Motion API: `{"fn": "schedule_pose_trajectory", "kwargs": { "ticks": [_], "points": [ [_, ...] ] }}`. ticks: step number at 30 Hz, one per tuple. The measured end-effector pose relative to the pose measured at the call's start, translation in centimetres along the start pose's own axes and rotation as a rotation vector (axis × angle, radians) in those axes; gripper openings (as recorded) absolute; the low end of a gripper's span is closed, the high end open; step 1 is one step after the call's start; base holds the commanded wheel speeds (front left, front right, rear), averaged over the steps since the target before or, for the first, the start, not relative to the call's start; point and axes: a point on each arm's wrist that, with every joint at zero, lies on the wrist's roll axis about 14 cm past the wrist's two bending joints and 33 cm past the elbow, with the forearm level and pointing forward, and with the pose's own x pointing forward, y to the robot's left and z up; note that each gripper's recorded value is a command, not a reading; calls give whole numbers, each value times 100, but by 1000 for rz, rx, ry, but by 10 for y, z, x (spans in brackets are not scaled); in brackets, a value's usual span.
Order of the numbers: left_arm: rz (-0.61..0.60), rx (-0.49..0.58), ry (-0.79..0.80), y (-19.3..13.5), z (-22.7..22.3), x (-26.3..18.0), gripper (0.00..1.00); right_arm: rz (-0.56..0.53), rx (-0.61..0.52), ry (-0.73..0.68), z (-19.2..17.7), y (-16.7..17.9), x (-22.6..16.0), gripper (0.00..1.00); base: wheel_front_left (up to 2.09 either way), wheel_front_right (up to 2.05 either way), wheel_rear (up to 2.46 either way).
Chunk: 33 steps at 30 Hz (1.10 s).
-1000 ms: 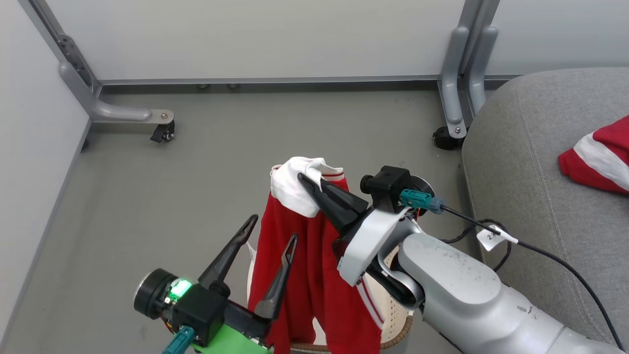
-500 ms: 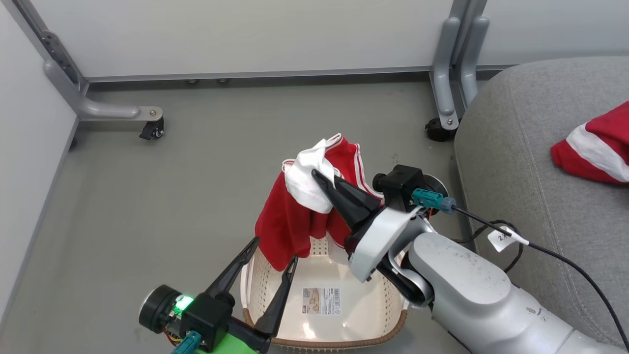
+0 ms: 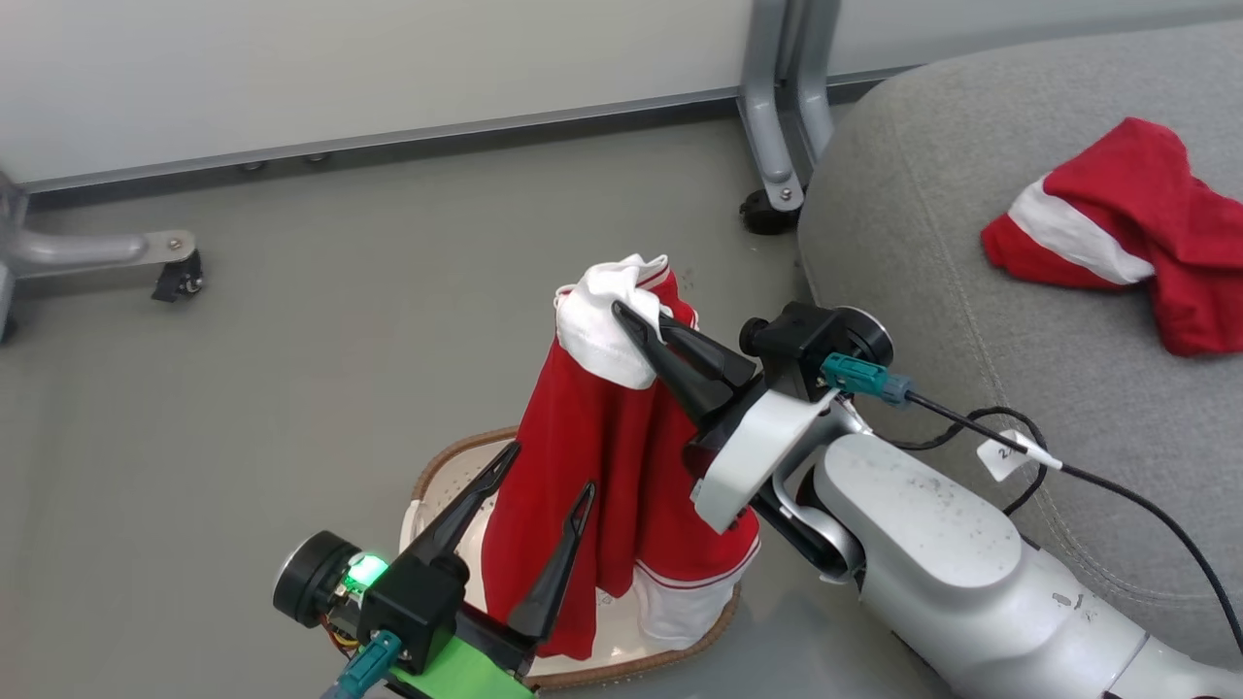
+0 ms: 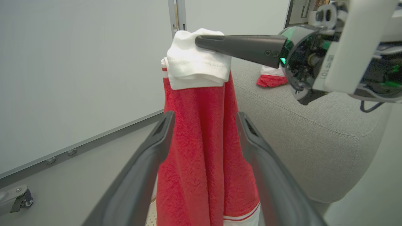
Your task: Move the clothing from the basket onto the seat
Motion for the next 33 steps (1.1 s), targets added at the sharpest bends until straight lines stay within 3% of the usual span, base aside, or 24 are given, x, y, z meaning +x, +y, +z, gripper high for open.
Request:
{"fn": "schedule_pose_trajectory", "kwargs": {
  "ticks": [27,33],
  "points": [
    [-441,-41,44,-80,-28,93,100,-596,-182,9,30,-176,-147,0,0,0,0],
    [-472,-57,17,-81,-28,107,100,-705,-287,-42,72,-229,-166,0,0,0,0]
  ]
}}
